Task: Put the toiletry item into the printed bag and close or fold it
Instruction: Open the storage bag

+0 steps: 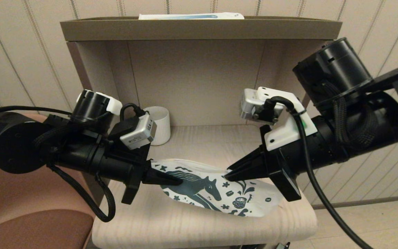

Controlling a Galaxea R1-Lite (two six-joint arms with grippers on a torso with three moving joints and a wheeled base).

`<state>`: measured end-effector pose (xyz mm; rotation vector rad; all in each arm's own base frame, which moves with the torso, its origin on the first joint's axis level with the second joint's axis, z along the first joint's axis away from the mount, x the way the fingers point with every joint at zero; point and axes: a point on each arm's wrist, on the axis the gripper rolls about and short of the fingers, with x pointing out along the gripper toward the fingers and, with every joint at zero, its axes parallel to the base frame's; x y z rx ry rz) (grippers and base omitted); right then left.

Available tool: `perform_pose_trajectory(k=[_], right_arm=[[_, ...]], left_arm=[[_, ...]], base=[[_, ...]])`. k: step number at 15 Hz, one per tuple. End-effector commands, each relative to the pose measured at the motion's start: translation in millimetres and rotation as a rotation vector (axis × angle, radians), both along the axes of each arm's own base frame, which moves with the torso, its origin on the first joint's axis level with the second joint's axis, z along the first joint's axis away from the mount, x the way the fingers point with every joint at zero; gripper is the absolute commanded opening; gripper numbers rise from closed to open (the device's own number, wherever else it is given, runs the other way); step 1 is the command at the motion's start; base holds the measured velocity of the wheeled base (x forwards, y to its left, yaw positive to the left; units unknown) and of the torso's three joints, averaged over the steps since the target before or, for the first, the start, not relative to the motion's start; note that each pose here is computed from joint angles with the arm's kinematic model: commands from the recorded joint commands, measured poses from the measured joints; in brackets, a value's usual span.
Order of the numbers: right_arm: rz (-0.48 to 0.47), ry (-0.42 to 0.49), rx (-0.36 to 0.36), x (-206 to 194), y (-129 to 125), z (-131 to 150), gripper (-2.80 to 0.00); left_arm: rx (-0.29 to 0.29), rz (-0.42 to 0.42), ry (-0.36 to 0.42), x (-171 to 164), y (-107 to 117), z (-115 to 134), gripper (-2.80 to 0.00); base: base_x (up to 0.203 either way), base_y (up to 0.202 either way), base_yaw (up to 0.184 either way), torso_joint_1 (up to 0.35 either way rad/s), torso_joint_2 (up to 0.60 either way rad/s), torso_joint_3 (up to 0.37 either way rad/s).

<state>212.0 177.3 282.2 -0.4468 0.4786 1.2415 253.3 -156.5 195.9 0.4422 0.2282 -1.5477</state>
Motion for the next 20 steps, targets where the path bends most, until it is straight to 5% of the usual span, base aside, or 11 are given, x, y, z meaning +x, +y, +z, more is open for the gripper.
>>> perform_pose_trajectory(k=[1, 20], right_arm=[[-0.002, -0.006, 0.005, -4.7, -5.6, 3.1, -2.80], [-0.181, -0.036, 0.036, -56.1, -89.6, -6.4, -2.80]], left_arm=[[0.000, -0.006, 0.004, -0.2, -0.1, -1.8, -2.80], [0.003, -0.005, 0.008, -3.2, 2.0, -2.5, -2.80]], base=[[0.000, 0.000, 0.000, 0.000, 0.00, 0.000], [0.000, 0.000, 0.000, 0.000, 0.00, 0.000]])
